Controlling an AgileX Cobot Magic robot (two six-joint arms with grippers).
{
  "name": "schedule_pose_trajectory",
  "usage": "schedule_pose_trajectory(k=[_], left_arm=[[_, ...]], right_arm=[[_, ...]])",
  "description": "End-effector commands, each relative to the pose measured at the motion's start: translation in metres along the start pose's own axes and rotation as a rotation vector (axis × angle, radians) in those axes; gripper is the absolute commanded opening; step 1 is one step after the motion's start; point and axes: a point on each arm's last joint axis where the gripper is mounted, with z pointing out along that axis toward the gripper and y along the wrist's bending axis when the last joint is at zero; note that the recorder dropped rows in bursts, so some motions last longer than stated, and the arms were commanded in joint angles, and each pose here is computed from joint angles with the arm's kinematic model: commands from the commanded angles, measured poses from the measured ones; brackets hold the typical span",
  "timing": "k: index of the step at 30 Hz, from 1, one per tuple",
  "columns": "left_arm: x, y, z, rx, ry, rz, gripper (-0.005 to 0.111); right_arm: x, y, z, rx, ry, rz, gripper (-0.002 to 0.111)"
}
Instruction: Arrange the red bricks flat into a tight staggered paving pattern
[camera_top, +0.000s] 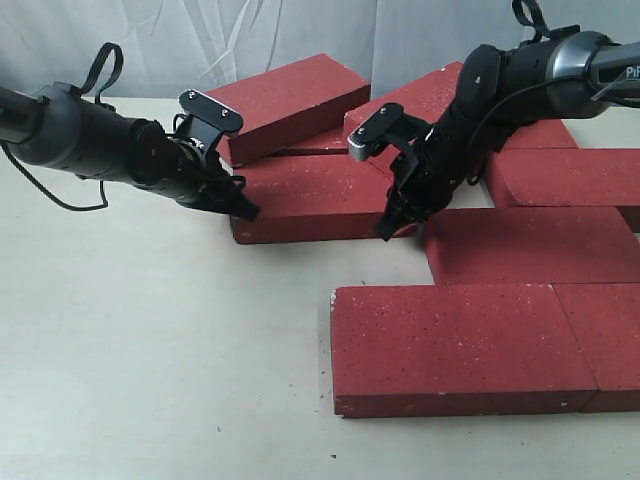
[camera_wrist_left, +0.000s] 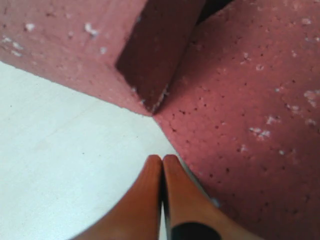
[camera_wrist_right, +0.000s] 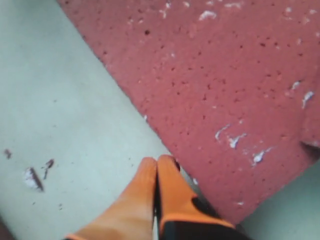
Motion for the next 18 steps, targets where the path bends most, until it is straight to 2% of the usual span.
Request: schedule_pose_trajectory(k=[1,7,13,18], left_arm=[[-0.005,0.001,-0.004,-0.005,-0.02,0.0,0.0],[-0.006,0.001,-0.004,-0.01,-0.033,0.0,0.0],[-0.008,-0.005,-0.004,-0.004,-0.045,0.002,0.0],[-0.01,-0.007,0.0,-0.018,-0.091,-0.023,0.0]], right_arm=[[-0.001,-0.005,-0.002,0.043,-0.023,0.011,-0.001],[0.004,0.001,-0.003,-0.022,0.024,0.02,-0.001],[-0.004,0.008,-0.018,-0.07,-0.04,0.075,-0.001],[0.0,0.012,-0.014,-0.119,0.001,0.076,-0.001]])
